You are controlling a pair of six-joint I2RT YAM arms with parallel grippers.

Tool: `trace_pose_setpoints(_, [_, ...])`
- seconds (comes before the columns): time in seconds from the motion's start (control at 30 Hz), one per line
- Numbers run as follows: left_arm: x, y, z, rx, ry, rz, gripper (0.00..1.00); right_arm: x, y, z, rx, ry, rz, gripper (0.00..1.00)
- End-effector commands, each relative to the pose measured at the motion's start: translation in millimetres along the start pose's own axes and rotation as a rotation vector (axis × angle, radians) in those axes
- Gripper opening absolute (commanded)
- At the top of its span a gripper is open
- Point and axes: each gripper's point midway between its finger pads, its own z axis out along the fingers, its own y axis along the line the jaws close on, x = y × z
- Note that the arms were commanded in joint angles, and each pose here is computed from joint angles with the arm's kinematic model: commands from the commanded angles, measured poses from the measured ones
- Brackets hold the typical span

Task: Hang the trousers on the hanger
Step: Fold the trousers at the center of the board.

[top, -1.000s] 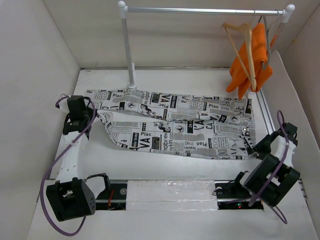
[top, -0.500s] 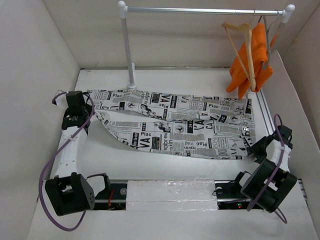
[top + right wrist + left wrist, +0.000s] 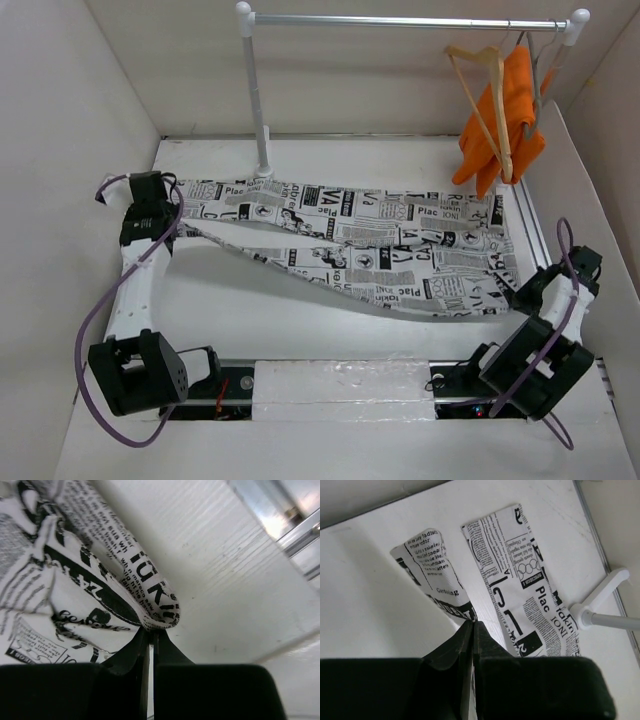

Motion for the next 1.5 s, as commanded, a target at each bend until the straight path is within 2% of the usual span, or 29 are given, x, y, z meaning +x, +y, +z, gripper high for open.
trace_pose_setpoints(0.0, [-47.0, -18.6, -17.6, 0.02, -0.12, -0.054, 0.0, -28.5, -7.4, -40.4, 0.045, -0.09, -0.16, 0.0])
trace_pose_setpoints(0.07, [-62.4, -27.3, -24.5, 0.019, -0.141, -0.063, 0.0, -23.3, 2.4, -49.1, 0.01, -0.08, -0.191, 0.0])
trace_pose_setpoints(0.2, [-80.2, -37.9, -20.9, -0.026, -0.156, -0.052, 0.0, -16.3, -1.8, -66.3, 0.057, -0.002, -0.226, 0.0])
trace_pose_setpoints(0.3, [-83.4, -40.3, -13.3, -0.06, -0.154, -0.038, 0.0, -28.3, -13.4, -81.4, 0.163, 0.013, -0.266, 0.0])
trace_pose_setpoints(0.37, [-77.8, -39.3, -5.2, -0.075, -0.138, -0.032, 0.0, -48.7, -12.3, -89.6, 0.189, -0.03, -0.289, 0.0])
trace_pose_setpoints(0.57, [-61.4, -37.3, 19.2, -0.105, -0.118, -0.001, 0.0, -133.4, 48.4, -100.9, 0.039, -0.247, -0.343, 0.0])
trace_pose_setpoints(0.67, [-64.1, -42.0, 25.1, -0.084, -0.165, 0.012, 0.0, -167.0, 88.7, -91.4, -0.009, -0.292, -0.367, 0.0])
trace_pose_setpoints(0.73, [-67.2, -44.1, 28.4, -0.074, -0.19, 0.015, 0.0, -181.6, 105.6, -64.8, -0.002, -0.257, -0.397, 0.0])
trace_pose_setpoints(0.8, [-68.6, -40.8, 33.6, -0.108, -0.196, 0.041, 0.0, -205.8, 124.8, -60.0, -0.031, -0.285, -0.401, 0.0])
trace_pose_setpoints(0.87, [-65.3, -31.6, 44.9, -0.177, -0.195, 0.075, 0.0, -215.7, 136.7, -33.3, -0.041, -0.256, -0.409, 0.0])
trace_pose_setpoints(0.9, [-64.9, -27.5, 48.4, -0.203, -0.2, 0.091, 0.0, -230.8, 150.5, -33.9, -0.059, -0.301, -0.42, 0.0])
trace_pose_setpoints(1.03, [-45.0, -31.2, 76.3, -0.255, -0.16, 0.161, 0.0, -246.4, 178.7, 6.5, -0.106, -0.263, -0.404, 0.0])
trace_pose_setpoints(1.13, [-40.0, -49.1, 99.7, -0.29, -0.165, 0.231, 0.0, -259.6, 201.6, 13.9, -0.148, -0.294, -0.392, 0.0])
trace_pose_setpoints(1.27, [-47.8, -92.1, 130.9, -0.295, -0.194, 0.287, 0.0, -276.0, 233.0, 24.5, -0.217, -0.35, -0.372, 0.0])
trace_pose_setpoints(1.43, [-50.7, -125.4, 167.3, -0.252, -0.215, 0.303, 0.0, -272.4, 236.7, 59.2, -0.194, -0.289, -0.338, 0.0])
trace_pose_setpoints(1.47, [-45.0, -129.7, 179.2, -0.244, -0.205, 0.32, 0.02, -276.2, 241.2, 60.6, -0.214, -0.31, -0.337, 0.05])
